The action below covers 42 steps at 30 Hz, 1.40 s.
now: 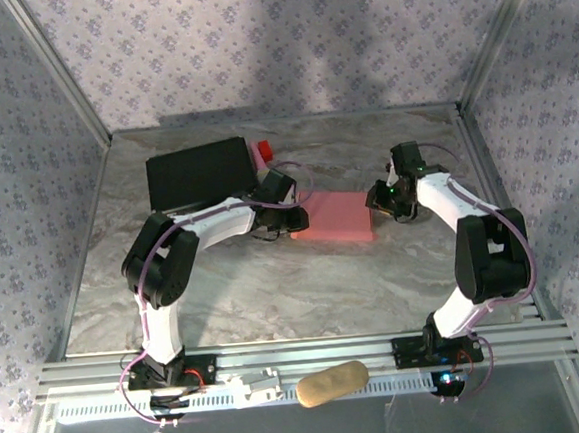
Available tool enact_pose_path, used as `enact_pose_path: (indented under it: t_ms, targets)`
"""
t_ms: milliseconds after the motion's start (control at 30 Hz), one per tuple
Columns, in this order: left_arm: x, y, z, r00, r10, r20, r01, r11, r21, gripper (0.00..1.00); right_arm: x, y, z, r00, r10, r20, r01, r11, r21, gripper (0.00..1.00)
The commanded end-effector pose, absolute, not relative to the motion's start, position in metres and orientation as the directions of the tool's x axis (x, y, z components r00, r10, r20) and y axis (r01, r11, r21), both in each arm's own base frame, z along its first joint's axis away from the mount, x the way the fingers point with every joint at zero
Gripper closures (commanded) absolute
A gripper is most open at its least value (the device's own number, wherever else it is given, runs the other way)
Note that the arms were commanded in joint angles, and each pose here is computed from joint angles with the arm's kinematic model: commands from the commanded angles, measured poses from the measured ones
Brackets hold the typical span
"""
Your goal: Fold the paper box
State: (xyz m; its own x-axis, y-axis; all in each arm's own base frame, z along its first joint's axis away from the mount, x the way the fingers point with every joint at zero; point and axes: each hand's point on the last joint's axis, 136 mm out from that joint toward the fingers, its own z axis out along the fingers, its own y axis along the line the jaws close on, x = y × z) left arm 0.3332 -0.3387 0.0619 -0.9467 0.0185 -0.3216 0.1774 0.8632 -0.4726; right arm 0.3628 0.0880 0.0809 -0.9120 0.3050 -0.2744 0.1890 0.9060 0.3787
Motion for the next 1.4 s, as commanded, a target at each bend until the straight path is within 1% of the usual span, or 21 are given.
enact_pose_path:
  t_ms: [0, 167, 267, 333, 500, 667, 867, 1000, 1100, 1200, 1367]
  targets:
    - [0.338, -0.342, 0.104, -0.92, 0.011, -0.392, 0.215, 0.85, -0.48, 0.66, 0.353, 0.094, 0.076, -0.923, 0.286, -0.257, 0.174, 0.907, 0.384, 0.62]
    - [0.337, -0.335, 0.116, -0.911, 0.023, -0.412, 0.226, 0.862, -0.453, 0.56, 0.351, 0.096, 0.064, -0.93, 0.283, -0.235, 0.181, 0.908, 0.377, 0.62]
    - [0.34, -0.329, 0.111, -0.922, 0.019, -0.388, 0.214, 0.859, -0.465, 0.52, 0.35, 0.097, 0.06, -0.931, 0.282, -0.23, 0.183, 0.909, 0.375, 0.62]
    - [0.346, -0.326, 0.105, -0.934, 0.002, -0.358, 0.192, 0.846, -0.497, 0.52, 0.349, 0.096, 0.058, -0.932, 0.283, -0.226, 0.186, 0.909, 0.373, 0.62]
    - [0.354, -0.329, 0.1, -0.934, 0.009, -0.358, 0.21, 0.822, -0.529, 0.53, 0.346, 0.095, 0.048, -0.936, 0.284, -0.21, 0.196, 0.912, 0.36, 0.65]
    - [0.35, -0.331, 0.08, -0.945, 0.033, -0.326, 0.206, 0.832, -0.514, 0.53, 0.344, 0.093, 0.042, -0.937, 0.284, -0.202, 0.201, 0.914, 0.352, 0.66]
    - [0.349, -0.328, 0.051, -0.953, 0.037, -0.299, 0.188, 0.849, -0.493, 0.55, 0.342, 0.089, 0.04, -0.936, 0.285, -0.205, 0.207, 0.919, 0.334, 0.68]
    - [0.348, -0.326, 0.039, -0.958, 0.035, -0.286, 0.176, 0.858, -0.483, 0.62, 0.342, 0.089, 0.046, -0.933, 0.288, -0.217, 0.205, 0.918, 0.339, 0.69]
    - [0.347, -0.323, 0.032, -0.959, 0.027, -0.284, 0.166, 0.863, -0.478, 0.64, 0.343, 0.089, 0.054, -0.929, 0.288, -0.232, 0.198, 0.918, 0.345, 0.69]
    - [0.346, -0.322, 0.029, -0.959, 0.024, -0.284, 0.163, 0.864, -0.477, 0.67, 0.345, 0.088, 0.063, -0.926, 0.285, -0.247, 0.19, 0.918, 0.347, 0.68]
    - [0.344, -0.32, 0.029, -0.957, 0.022, -0.289, 0.163, 0.865, -0.474, 0.72, 0.346, 0.084, 0.076, -0.914, 0.3, -0.274, 0.188, 0.911, 0.368, 0.63]
